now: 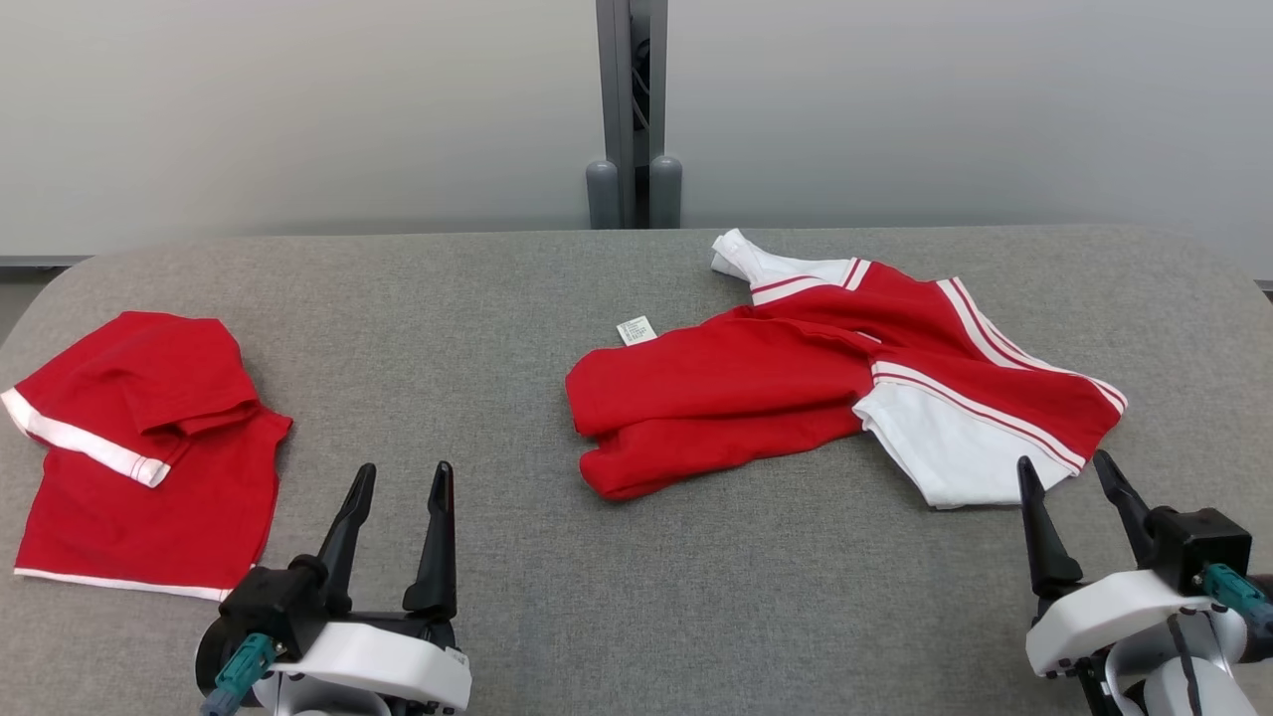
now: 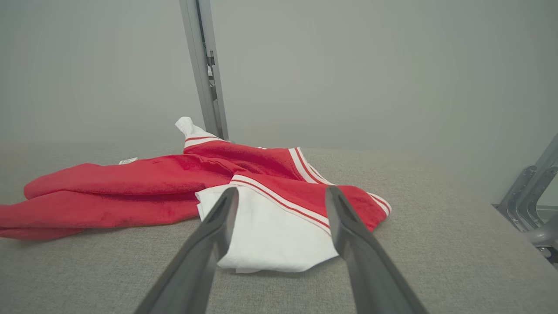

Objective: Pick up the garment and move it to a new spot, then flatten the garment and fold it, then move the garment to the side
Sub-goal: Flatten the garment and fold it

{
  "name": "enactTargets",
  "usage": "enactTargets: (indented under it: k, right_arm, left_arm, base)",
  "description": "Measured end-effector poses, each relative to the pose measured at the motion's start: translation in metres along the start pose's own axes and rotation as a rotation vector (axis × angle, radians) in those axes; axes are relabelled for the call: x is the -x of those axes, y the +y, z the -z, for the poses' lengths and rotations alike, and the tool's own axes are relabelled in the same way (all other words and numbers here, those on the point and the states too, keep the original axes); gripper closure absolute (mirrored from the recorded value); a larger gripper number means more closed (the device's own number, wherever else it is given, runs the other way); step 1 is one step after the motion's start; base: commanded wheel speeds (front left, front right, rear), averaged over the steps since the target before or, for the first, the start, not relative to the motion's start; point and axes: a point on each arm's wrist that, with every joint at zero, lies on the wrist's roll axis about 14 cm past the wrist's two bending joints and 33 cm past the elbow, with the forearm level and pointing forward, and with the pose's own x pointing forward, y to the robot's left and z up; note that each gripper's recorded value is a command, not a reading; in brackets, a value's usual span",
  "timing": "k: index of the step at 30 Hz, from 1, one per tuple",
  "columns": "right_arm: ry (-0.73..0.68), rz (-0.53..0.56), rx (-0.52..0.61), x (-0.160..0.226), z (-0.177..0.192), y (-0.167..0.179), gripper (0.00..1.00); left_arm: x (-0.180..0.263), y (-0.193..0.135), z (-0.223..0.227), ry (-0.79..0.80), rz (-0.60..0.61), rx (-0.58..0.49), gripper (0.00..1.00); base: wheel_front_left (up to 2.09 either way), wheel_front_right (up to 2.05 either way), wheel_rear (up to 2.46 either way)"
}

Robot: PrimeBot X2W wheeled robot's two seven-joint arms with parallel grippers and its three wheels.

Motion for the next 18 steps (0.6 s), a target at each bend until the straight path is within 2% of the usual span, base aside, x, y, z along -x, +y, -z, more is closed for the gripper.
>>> enactTargets:
  k: [5, 8, 18]
  right_arm:
    - [0.053, -0.037, 0.021, 0.0, 0.017, 0.013, 0.0]
    - [0.12, -0.094, 0.156, -0.001, 0.035, 0.018, 0.0]
    - [0.274, -0.135, 0.25, -0.024, 0.079, 0.031, 0.0]
  left_arm:
    - [0.0, 0.001, 0.001, 0.004, -0.002, 0.0, 0.0]
    - [-0.003, 0.005, 0.001, 0.003, -0.009, -0.002, 0.0]
    - [0.001, 0.029, 0.007, 0.024, -0.077, -0.022, 0.0]
  base:
    - [0.0, 0.0, 0.0]
    - [0.0, 0.0, 0.0]
    - [0.0, 0.0, 0.0]
